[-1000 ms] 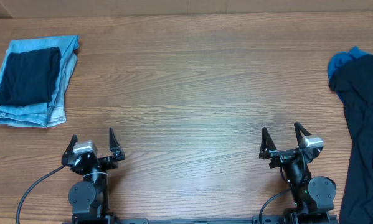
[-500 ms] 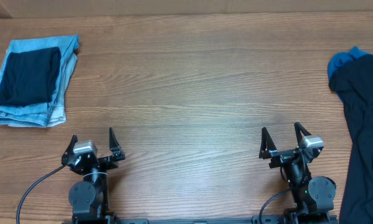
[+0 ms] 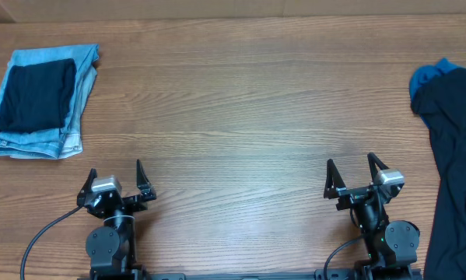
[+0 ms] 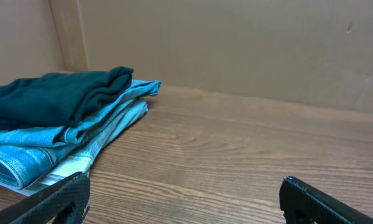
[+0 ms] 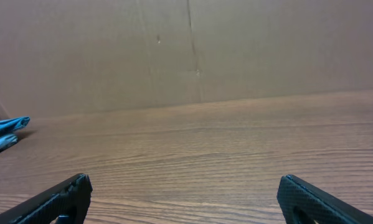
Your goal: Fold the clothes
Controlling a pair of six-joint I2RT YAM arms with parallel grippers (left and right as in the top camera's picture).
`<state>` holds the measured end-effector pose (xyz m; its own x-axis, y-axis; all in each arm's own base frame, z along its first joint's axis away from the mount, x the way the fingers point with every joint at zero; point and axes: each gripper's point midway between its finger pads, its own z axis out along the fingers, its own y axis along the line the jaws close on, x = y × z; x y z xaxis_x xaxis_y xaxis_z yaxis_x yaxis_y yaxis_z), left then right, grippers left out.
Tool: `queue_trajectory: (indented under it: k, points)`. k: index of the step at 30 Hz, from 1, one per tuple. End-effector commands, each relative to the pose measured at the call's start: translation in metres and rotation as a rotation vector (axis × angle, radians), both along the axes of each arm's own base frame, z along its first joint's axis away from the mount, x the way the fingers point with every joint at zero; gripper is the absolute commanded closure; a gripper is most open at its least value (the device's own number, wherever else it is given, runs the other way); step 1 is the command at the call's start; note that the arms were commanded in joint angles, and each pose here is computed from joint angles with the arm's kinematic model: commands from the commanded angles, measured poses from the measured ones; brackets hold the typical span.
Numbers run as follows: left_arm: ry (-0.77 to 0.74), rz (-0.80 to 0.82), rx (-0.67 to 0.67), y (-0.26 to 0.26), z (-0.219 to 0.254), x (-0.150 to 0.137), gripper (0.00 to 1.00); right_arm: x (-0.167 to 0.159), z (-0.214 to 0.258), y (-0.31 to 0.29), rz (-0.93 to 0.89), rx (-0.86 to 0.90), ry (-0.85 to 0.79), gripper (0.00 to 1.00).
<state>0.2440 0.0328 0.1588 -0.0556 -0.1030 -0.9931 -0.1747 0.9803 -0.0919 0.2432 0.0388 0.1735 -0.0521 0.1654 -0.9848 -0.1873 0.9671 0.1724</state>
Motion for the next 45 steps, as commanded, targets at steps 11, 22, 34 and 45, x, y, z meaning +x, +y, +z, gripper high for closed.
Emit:
queue_trajectory:
  k: [11,22,34,45]
  points:
    - [-0.007,0.011,0.013,0.001,0.0,0.0,0.0,-0.001,0.009,0.005,0.029,0.009,-0.047,0.0]
    - [-0.007,0.011,0.013,0.001,0.0,0.0,0.0,-0.04,0.138,-0.003,0.005,0.079,-0.232,0.0]
    - [-0.007,0.011,0.013,0.001,0.0,0.0,0.0,-0.085,0.283,-0.059,-0.3,0.113,-0.295,0.0]
    - [-0.007,0.011,0.013,0.001,0.0,0.0,0.0,-0.017,0.314,-0.096,-0.563,-0.071,-0.039,0.0]
